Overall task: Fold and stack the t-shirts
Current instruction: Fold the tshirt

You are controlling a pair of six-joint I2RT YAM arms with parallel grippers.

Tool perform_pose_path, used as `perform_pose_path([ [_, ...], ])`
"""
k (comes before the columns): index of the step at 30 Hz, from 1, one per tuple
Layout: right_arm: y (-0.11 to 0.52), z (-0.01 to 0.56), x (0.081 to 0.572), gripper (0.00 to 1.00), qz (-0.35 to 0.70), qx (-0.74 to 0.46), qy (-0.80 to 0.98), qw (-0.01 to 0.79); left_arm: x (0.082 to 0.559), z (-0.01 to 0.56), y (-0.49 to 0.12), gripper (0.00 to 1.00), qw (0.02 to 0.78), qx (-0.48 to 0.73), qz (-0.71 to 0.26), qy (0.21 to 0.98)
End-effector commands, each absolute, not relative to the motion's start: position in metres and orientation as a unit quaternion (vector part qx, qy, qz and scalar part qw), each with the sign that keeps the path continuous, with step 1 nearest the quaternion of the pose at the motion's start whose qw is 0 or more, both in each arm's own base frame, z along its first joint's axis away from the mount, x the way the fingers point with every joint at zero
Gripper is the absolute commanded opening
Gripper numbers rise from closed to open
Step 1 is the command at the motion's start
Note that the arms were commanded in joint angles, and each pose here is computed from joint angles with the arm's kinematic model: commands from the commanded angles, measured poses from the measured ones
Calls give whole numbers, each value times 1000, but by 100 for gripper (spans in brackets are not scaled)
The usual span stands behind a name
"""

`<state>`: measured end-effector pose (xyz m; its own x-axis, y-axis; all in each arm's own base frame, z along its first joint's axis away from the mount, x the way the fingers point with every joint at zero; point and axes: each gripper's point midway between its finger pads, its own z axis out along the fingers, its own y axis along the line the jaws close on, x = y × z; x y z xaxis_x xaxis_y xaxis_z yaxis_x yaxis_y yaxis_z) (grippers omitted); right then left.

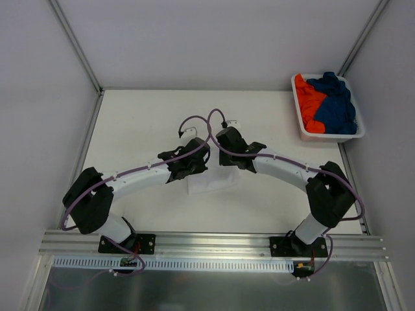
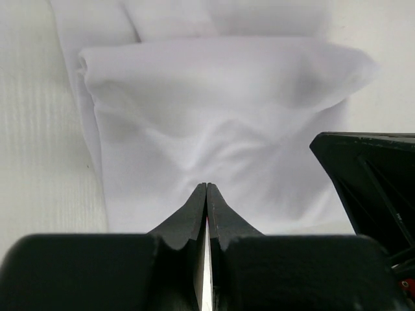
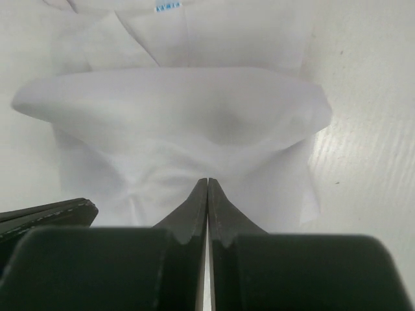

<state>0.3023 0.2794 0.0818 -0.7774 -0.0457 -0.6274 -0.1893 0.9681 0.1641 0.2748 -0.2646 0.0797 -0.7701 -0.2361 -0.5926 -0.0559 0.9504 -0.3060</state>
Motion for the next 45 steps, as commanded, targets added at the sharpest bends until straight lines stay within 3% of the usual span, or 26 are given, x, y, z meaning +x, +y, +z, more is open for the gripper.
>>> perform_pose_path([
  [1,274,120,308,0,106,-55,922,369,288,112,-255,0,379,-74,-128,913],
  [14,283,101,330,0,68,-69,926,366,325,86,-268,0,375,-59,-74,922],
  [27,293,77,362,1,78,-57,937,335,351,73,-230,0,367,-95,-41,924],
  [36,296,50,359,0,78,-52,949,302,354,54,-220,0,340,-107,-38,934],
  [45,282,54,367,1,45,-43,947,316,351,36,-212,0,317,-119,-32,940],
])
